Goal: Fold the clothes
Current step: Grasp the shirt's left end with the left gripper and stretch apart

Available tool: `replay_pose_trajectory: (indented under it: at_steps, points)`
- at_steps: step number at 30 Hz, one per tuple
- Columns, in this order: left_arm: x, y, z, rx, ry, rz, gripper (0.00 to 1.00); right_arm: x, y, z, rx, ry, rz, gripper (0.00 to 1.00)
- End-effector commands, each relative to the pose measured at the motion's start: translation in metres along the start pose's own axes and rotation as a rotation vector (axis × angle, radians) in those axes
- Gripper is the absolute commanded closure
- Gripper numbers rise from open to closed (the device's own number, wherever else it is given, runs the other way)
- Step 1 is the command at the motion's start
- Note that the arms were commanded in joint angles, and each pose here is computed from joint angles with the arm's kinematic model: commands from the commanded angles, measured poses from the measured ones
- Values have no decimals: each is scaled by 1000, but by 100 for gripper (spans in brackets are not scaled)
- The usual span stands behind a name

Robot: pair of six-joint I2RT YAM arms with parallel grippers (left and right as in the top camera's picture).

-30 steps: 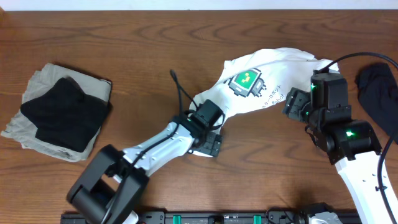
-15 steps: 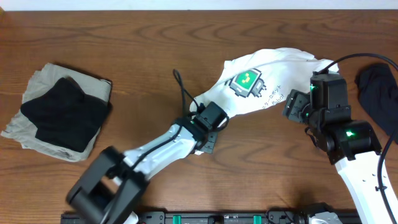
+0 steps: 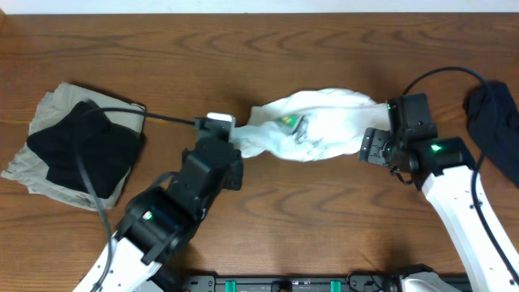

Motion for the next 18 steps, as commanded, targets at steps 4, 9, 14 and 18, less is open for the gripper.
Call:
replay_pose_trajectory:
  at_steps: [4, 9, 14, 18]
  points:
    - [-15, 13, -16, -74, -97, -9, 94, 19, 8, 40, -46, 149, -118, 17]
    - [-13, 13, -15, -80, -87, -5, 94, 35, 23, 75, -181, 178, -176, 15]
    - [-12, 14, -15, -82, -81, -3, 94, 40, 25, 94, -202, 149, -167, 16]
    - [-12, 14, -15, -82, -81, -3, 94, 39, 27, 103, -220, 89, -167, 11]
Point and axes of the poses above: each gripper's point midway between its finger pads, its own z axis out along the fingers, its own y axis along the line the jaws close on, x = y × z, the point moved 6 cm from there along -z, back along the fingers, and after that the axes turned 3 degrees about -z, right-handed, at the moved point
